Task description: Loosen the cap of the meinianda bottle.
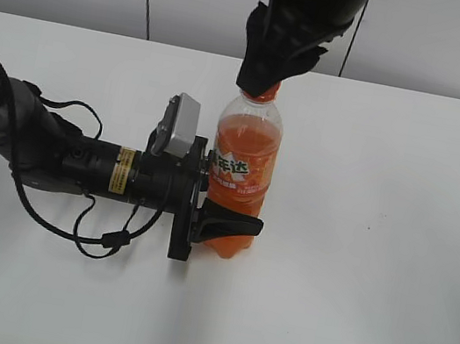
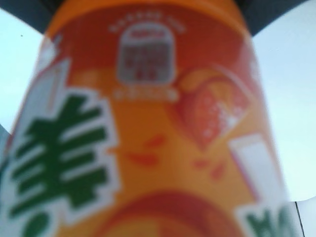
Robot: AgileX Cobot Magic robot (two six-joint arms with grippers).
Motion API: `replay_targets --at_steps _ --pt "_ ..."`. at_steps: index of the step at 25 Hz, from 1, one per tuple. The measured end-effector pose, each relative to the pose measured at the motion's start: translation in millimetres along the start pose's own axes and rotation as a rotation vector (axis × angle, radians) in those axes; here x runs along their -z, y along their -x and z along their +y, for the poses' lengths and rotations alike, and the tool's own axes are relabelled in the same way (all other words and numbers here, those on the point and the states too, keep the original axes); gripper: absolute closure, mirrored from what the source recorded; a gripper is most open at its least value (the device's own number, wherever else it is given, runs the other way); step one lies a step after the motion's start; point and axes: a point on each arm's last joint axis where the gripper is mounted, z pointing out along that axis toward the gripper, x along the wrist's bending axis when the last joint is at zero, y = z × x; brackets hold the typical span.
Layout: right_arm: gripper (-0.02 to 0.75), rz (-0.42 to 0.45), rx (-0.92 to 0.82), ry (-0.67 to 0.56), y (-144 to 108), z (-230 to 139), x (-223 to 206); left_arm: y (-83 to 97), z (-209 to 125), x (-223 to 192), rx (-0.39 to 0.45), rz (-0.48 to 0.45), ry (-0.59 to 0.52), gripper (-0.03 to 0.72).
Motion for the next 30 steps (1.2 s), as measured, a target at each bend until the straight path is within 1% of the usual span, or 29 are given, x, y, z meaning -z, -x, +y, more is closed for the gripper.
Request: replay_targets --at_steps 19,27,30 --pt "0.466 0.006 0.522 -0.002 -0.4 -0.1 0.8 -0.1 0.0 0.0 0.002 0.001 0.000 0.297" --pt "0.466 0.007 0.685 -0.003 -0.8 -0.1 0.7 -0.2 -0.5 0.0 0.004 0.002 -0.005 0.297" --pt "0.466 -0.005 0.740 -0.030 -4.4 1.5 0.3 -0.2 -0.5 0.0 0.005 0.002 -0.006 0.297"
